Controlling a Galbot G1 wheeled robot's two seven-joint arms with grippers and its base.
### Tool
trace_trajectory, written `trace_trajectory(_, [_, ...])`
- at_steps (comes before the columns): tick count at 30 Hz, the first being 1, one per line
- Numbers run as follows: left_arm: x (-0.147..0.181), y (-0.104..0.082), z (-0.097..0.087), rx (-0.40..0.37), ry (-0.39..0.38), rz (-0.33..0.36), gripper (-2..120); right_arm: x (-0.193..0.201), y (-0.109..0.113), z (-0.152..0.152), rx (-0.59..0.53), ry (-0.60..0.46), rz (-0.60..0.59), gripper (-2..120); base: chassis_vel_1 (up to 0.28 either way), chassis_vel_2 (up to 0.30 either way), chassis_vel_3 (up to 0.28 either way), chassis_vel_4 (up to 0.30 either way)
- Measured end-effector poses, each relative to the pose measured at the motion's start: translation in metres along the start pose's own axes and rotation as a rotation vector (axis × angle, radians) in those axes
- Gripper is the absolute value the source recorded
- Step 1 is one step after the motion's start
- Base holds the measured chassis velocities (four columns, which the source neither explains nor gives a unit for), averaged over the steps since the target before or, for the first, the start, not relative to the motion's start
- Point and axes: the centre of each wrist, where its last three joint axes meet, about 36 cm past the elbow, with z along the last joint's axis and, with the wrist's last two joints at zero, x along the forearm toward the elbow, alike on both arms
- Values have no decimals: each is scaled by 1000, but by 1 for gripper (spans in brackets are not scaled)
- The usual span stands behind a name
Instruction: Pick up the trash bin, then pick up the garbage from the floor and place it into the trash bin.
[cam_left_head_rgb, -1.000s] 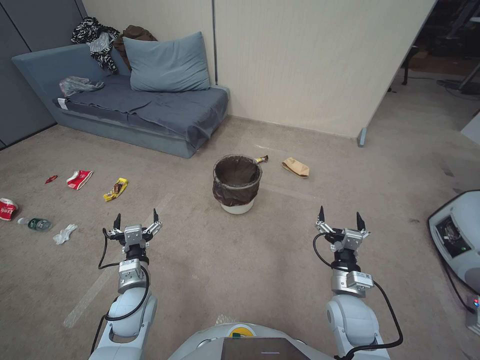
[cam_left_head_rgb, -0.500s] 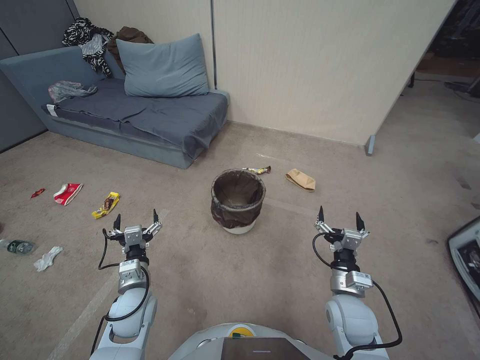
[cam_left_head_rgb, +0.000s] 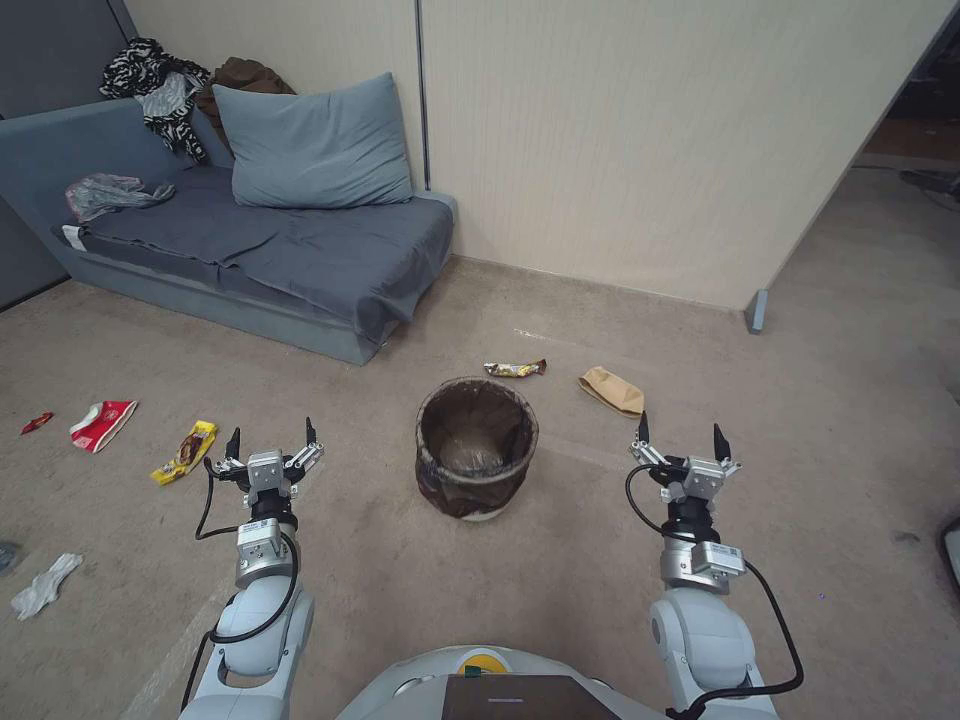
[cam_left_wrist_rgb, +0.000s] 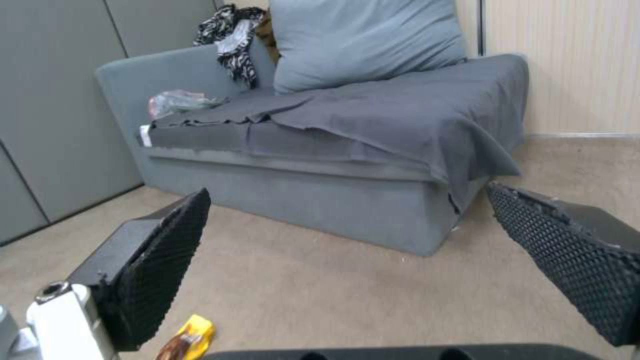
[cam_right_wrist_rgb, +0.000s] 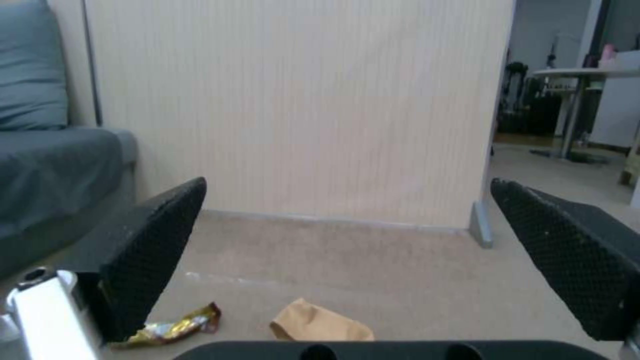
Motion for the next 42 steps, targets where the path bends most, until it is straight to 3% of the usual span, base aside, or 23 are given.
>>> trace_trajectory(20, [-7,3,-14,-7,-26,2,100,-1,-2,2,8,2,9,100,-28,31,27,-27])
trace_trajectory(23, [-13,5,-24,2,-19,36,100,-1,-2,3,8,5,10,100,0,0,0,0])
trace_trajectory(26, [-26,8,-43,17,27,129,100,0,-2,5,7,12,11,100,0,0,0,0])
trace_trajectory(30, [-38,11,-61,44,75,202,100,0,-4,6,7,14,10,100,0,0,0,0])
trace_trajectory(32, [-41,11,-64,50,83,215,100,0,-5,6,6,14,10,100,0,0,0,0])
trace_trajectory(34, [-52,10,-78,62,119,289,100,-1,-6,6,4,15,8,100,0,0,0,0])
trace_trajectory(42, [-81,5,-103,44,170,415,99,1,-3,8,-7,26,3,100,0,0,0,0])
